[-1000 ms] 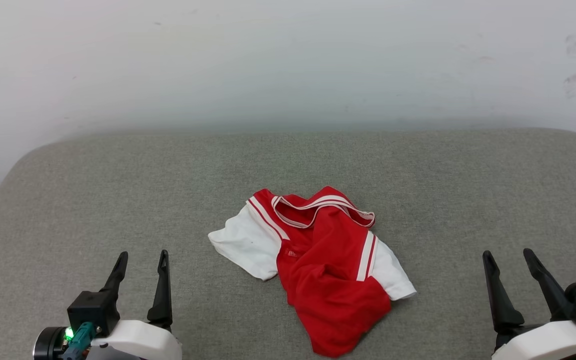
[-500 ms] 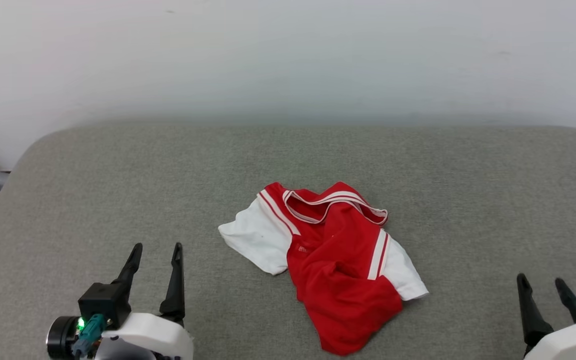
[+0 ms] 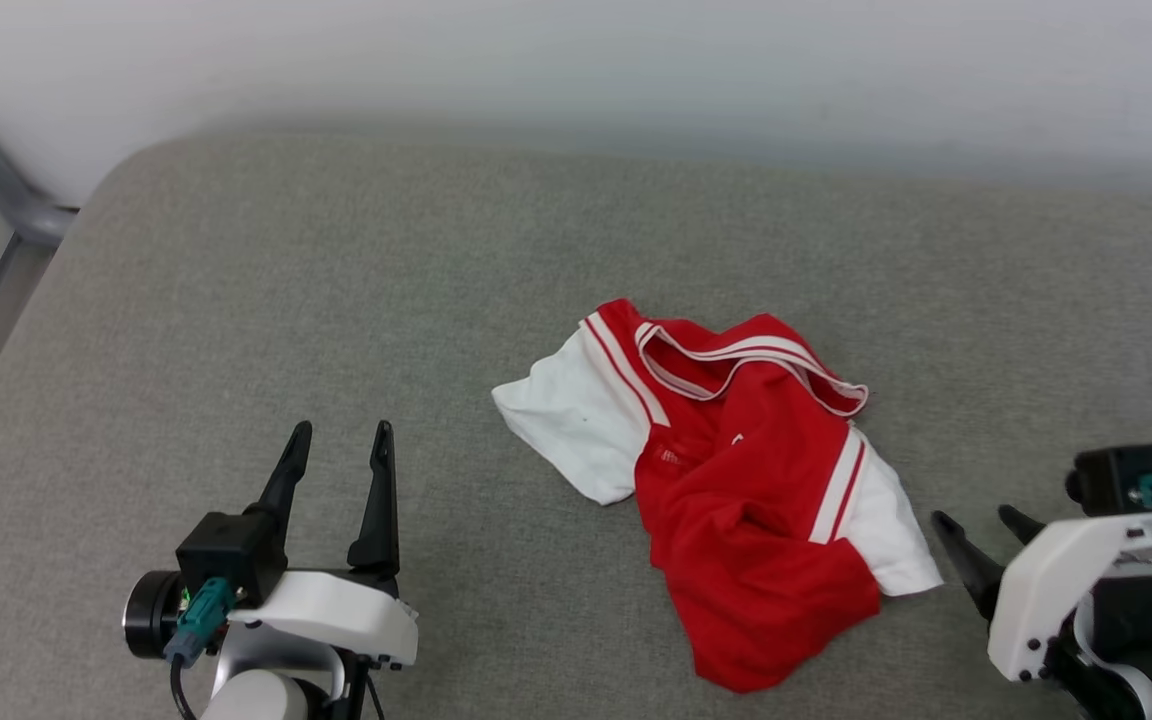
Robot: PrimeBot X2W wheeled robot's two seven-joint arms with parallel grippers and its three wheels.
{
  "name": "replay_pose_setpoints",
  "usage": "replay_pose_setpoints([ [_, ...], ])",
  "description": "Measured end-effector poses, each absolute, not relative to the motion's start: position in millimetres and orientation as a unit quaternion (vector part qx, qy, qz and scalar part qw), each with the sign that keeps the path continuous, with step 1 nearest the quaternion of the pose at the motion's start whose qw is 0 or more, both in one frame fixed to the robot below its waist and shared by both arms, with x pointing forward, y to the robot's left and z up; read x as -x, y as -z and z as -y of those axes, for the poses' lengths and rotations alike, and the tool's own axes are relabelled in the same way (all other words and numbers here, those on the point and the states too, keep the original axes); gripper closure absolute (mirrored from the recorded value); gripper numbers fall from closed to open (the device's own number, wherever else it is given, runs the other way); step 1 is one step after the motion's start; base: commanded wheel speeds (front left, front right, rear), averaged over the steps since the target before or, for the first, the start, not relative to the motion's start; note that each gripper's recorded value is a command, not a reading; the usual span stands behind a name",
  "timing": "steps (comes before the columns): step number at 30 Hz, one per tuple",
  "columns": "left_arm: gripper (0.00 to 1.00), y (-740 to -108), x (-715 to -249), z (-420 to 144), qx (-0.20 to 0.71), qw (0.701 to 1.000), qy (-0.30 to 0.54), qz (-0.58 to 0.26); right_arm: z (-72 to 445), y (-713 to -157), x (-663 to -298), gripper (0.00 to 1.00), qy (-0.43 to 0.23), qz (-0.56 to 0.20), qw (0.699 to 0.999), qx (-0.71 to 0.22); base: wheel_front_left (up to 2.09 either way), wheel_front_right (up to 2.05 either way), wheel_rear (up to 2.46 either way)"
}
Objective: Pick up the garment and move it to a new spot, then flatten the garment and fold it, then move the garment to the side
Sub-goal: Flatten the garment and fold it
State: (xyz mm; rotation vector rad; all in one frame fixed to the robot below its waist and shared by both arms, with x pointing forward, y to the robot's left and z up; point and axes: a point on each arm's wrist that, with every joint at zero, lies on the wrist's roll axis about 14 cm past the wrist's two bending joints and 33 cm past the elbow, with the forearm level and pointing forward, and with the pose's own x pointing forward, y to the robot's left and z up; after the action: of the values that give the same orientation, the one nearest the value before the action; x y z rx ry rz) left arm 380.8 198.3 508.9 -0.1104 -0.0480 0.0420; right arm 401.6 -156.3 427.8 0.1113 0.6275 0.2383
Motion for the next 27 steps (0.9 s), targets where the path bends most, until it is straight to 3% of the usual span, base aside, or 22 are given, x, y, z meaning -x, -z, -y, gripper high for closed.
replay_pose_setpoints([
  [13,0.00,-485.0,-390.8,-215.7,0.052,0.997,-0.052,-0.005,97.2,-362.2,-396.5,0.00,-0.231,-0.444,0.866,-0.003,0.00,0.00,0.00],
  [14,0.00,-483.4,-390.6,-216.6,0.051,0.997,-0.053,-0.007,96.7,-359.0,-395.6,0.22,-0.234,-0.452,0.861,0.001,0.00,0.00,0.00],
  [15,0.00,-482.3,-390.7,-217.2,0.050,0.997,-0.054,-0.008,95.8,-356.5,-394.2,0.56,-0.237,-0.457,0.857,0.004,0.00,0.00,0.00],
  [17,0.00,-481.6,-391.6,-217.7,0.051,0.997,-0.055,-0.009,92.6,-355.3,-394.7,1.00,-0.243,-0.457,0.855,0.007,0.00,0.00,0.00],
  [21,0.00,-482.3,-392.6,-218.0,0.051,0.997,-0.056,-0.007,87.4,-360.0,-396.5,1.00,-0.250,-0.439,0.863,0.001,0.00,0.00,0.00],
  [27,0.00,-488.9,-394.7,-212.3,0.049,0.998,-0.045,0.003,120.3,-397.8,-427.7,1.00,-0.206,-0.359,0.910,0.014,0.00,0.00,0.00],
])
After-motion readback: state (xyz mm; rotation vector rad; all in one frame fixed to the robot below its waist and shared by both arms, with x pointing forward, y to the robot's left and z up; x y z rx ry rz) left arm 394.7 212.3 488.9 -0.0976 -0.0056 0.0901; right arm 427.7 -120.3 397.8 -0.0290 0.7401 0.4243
